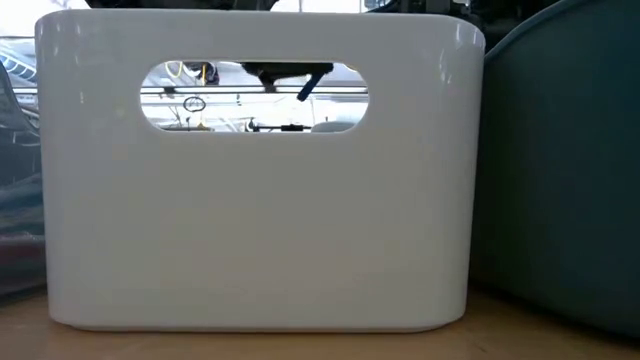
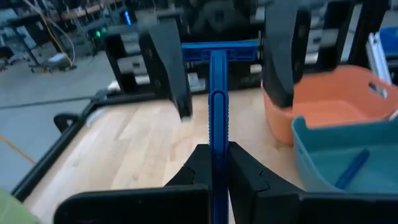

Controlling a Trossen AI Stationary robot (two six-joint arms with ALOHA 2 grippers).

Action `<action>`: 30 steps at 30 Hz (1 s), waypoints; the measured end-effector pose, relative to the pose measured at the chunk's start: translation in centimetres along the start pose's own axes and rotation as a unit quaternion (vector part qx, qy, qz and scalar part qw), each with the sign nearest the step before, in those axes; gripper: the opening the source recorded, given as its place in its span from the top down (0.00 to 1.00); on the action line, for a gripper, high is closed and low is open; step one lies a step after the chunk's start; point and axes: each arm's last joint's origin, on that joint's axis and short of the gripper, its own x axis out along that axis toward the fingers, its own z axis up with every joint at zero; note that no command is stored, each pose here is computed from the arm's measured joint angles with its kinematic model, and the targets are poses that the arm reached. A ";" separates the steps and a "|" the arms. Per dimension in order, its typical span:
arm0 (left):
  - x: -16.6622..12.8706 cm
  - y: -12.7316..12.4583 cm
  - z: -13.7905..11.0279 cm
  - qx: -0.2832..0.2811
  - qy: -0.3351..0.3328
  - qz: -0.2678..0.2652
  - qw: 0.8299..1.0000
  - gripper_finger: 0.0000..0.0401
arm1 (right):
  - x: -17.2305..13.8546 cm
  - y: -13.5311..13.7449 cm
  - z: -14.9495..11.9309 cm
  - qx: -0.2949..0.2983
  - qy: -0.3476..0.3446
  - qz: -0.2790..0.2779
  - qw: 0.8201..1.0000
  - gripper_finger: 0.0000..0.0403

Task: Pick & Place Travel size toiletries
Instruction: Put the blue razor into the blue bin

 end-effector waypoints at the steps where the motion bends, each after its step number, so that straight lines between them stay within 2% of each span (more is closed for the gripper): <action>1: 0.0 0.0 0.2 -0.001 -0.010 0.000 1.000 0.97 | 0.0 0.0 0.0 0.000 0.000 0.000 1.000 0.47; 6: 0.0 -0.2 0.4 0.000 -0.018 -0.005 1.000 0.97 | 0.0 0.0 0.0 -0.007 -0.001 0.000 1.000 0.49; 10: 0.0 -0.2 0.4 -0.002 -0.019 -0.005 1.000 0.98 | 0.0 0.0 0.1 -0.013 -0.004 0.000 1.000 0.57; 19: 0.0 -0.2 0.4 -0.014 -0.021 -0.013 1.000 0.94 | 0.0 0.0 0.2 -0.029 -0.010 0.001 1.000 0.93; 23: 0.0 -0.2 0.4 -0.027 -0.020 -0.014 0.999 0.93 | 0.0 0.1 0.2 -0.037 -0.011 0.001 0.999 0.94; 26: 0.0 -0.2 0.3 -0.066 -0.016 -0.013 0.998 0.92 | 0.0 0.1 0.2 -0.036 -0.011 0.002 0.999 0.95; 30: -0.1 -0.5 0.4 -0.093 -0.004 -0.016 0.996 0.80 | 0.0 0.1 0.2 -0.037 -0.012 0.002 0.999 0.95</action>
